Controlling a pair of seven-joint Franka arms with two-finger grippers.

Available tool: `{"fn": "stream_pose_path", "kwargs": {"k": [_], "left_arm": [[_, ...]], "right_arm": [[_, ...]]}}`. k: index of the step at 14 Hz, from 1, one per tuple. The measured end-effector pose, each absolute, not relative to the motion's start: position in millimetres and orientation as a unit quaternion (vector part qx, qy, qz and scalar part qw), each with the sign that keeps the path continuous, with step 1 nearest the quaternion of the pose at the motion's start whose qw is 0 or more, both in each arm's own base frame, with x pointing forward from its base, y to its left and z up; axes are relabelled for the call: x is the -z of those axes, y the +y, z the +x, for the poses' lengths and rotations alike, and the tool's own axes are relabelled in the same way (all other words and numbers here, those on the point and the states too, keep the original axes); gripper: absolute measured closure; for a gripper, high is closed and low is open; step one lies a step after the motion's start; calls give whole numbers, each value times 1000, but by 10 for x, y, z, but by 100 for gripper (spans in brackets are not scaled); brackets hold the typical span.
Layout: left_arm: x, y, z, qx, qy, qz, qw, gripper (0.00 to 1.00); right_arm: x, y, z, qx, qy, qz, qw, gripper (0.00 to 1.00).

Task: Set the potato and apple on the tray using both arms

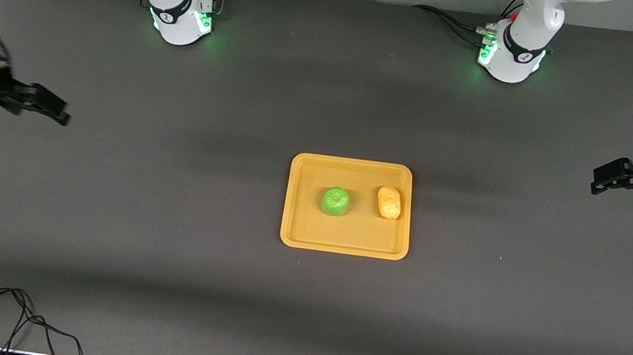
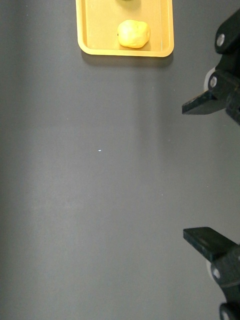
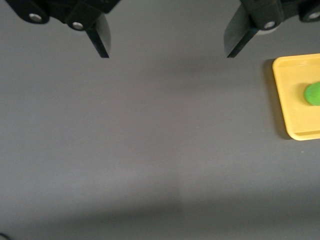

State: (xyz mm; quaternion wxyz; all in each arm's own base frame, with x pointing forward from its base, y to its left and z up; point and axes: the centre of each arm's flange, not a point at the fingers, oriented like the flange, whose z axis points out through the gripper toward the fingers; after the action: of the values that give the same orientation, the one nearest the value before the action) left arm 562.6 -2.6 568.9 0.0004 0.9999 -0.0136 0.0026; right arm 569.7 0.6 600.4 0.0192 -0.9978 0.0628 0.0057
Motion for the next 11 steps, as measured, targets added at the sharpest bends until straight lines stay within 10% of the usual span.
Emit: {"fn": "stream_pose_path", "kwargs": {"k": [11], "left_arm": [[-5676, -25, 5631, -2, -14, 1000, 0, 0]], "right_arm": [[-6041, -394, 5683, 2, 44, -999, 0, 0]]}}
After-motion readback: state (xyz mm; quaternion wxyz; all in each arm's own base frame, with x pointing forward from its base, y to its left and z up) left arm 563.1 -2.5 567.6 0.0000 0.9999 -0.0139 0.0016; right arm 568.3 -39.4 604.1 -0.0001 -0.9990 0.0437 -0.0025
